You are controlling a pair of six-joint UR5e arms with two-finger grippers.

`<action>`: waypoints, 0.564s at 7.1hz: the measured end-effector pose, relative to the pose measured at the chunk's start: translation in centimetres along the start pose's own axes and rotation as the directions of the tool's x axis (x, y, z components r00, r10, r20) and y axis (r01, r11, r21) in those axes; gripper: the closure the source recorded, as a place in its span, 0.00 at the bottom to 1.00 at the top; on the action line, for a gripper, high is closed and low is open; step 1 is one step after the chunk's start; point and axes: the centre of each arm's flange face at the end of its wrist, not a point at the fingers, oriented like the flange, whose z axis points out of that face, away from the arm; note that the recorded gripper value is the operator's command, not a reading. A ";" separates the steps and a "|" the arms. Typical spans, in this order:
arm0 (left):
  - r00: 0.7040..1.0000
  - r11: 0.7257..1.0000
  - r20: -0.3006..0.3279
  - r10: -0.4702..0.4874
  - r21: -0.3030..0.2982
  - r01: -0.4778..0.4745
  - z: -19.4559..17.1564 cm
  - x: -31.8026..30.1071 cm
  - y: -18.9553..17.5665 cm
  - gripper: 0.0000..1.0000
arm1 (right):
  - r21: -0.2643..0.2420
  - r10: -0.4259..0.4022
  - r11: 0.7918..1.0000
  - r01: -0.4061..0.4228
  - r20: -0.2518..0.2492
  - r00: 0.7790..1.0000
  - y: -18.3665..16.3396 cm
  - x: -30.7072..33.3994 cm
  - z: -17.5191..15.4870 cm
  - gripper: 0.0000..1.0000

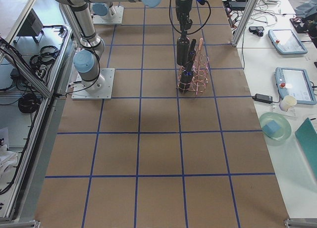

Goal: Place wine into wine basket
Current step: 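Lower the bottle into the empty rack slot beside the other bottles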

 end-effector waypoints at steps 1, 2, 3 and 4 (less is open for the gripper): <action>1.000 1.000 0.000 -0.003 0.001 0.003 0.0 0.0 0.0 0.00 | 0.013 -0.008 1.000 0.008 0.000 1.000 -1.0 0.8 0.4 0.80; 1.000 1.000 0.001 -0.004 0.003 0.003 -0.1 0.1 0.1 0.00 | 0.013 -0.016 1.000 0.015 0.005 1.000 -1.6 1.3 1.0 0.80; 1.000 1.000 0.004 -0.002 0.006 0.002 -0.3 0.0 0.2 0.00 | 0.004 -0.019 1.000 0.019 0.014 1.000 -1.9 1.5 1.9 0.80; 1.000 1.000 0.008 0.000 0.009 0.000 -0.4 0.0 0.2 0.00 | -0.011 -0.019 1.000 0.020 0.024 1.000 -2.0 1.6 2.9 0.80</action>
